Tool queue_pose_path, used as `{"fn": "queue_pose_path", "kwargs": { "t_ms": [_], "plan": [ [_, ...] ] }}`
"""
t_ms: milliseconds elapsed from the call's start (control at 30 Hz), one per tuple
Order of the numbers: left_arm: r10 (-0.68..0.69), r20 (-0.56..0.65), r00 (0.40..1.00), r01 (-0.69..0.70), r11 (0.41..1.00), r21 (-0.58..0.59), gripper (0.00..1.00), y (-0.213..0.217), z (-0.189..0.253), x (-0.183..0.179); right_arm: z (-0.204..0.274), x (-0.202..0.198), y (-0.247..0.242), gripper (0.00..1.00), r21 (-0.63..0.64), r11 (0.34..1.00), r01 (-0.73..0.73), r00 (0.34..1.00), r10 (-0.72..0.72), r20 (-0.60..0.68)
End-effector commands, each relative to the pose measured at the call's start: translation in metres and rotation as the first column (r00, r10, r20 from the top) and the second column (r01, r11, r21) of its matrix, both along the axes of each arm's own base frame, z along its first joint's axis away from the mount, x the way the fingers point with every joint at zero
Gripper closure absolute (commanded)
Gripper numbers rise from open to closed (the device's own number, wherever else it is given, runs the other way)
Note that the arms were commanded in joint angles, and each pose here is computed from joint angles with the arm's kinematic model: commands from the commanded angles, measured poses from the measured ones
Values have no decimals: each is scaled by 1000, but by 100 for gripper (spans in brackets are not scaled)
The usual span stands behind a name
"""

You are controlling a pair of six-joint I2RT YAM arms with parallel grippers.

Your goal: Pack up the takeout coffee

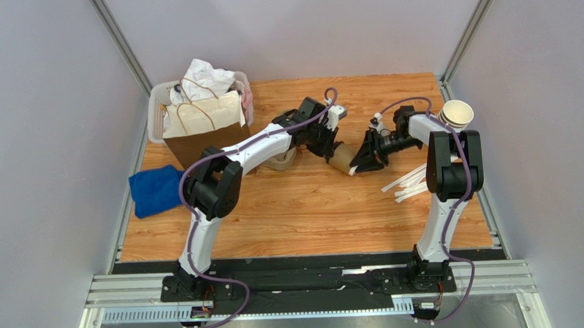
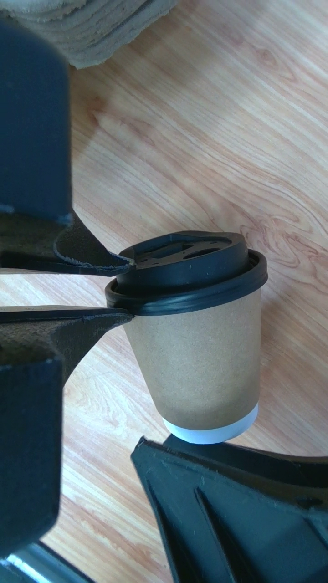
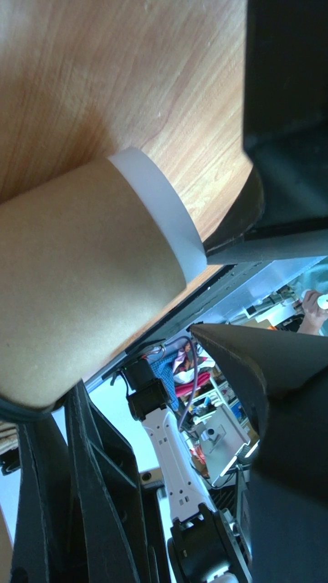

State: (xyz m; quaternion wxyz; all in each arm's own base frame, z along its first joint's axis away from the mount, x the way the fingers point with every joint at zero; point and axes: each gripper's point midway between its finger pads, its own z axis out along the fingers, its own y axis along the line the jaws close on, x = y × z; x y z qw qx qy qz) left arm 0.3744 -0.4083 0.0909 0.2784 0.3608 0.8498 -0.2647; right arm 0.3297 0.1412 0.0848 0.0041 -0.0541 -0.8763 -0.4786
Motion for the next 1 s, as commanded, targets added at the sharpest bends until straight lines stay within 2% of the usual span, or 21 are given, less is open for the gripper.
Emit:
{"fn": "queue_pose_path", "kwargs": {
  "t_ms": [0, 233, 367, 500, 533, 567, 600, 633, 667, 733, 767, 867, 967],
  "plan": [
    [-28, 158, 987, 26, 1000, 14, 95, 5, 40, 9, 48, 3, 11, 58, 95, 995, -42, 994, 33, 100],
    [-71, 320, 945, 38, 993, 108, 100, 27, 66, 21, 92, 5, 6, 43, 138, 990, -38, 983, 12, 182],
    [-80, 453, 888, 2, 986, 169, 100, 39, 87, 34, 94, 6, 0, 41, 120, 993, -19, 983, -3, 182],
    [-183, 615, 767, 0, 958, 285, 100, 44, 107, 35, 93, 8, -5, 41, 111, 994, -6, 984, -14, 179],
    [-261, 664, 701, 25, 939, 344, 100, 41, 117, 31, 91, 9, -5, 41, 106, 994, -4, 984, -14, 177],
    [-274, 711, 648, -7, 931, 365, 100, 41, 126, 35, 91, 10, -6, 41, 101, 995, -1, 984, -17, 177],
    [-319, 715, 622, -11, 909, 416, 100, 44, 114, 31, 90, 10, -7, 40, 98, 995, -1, 984, -16, 177],
    [-407, 736, 542, -6, 873, 487, 100, 43, 119, 29, 90, 11, -7, 40, 94, 996, 0, 984, -17, 180],
    [-421, 770, 479, -33, 868, 495, 100, 34, 126, 26, 88, 12, -7, 40, 91, 996, 1, 984, -17, 177],
    [-504, 752, 424, -43, 818, 573, 100, 34, 108, 17, 86, 12, -8, 40, 87, 996, 3, 985, -18, 174],
    [-538, 761, 361, -58, 802, 595, 100, 27, 112, 12, 86, 13, -8, 40, 85, 996, 5, 985, -20, 174],
    [-606, 727, 322, -73, 750, 658, 100, 24, 88, 3, 84, 14, -9, 40, 75, 997, 8, 984, -21, 175],
    [-642, 702, 308, -82, 717, 692, 100, 17, 68, -8, 82, 14, -10, 40, 66, 998, 10, 984, -22, 174]
  ]
}}
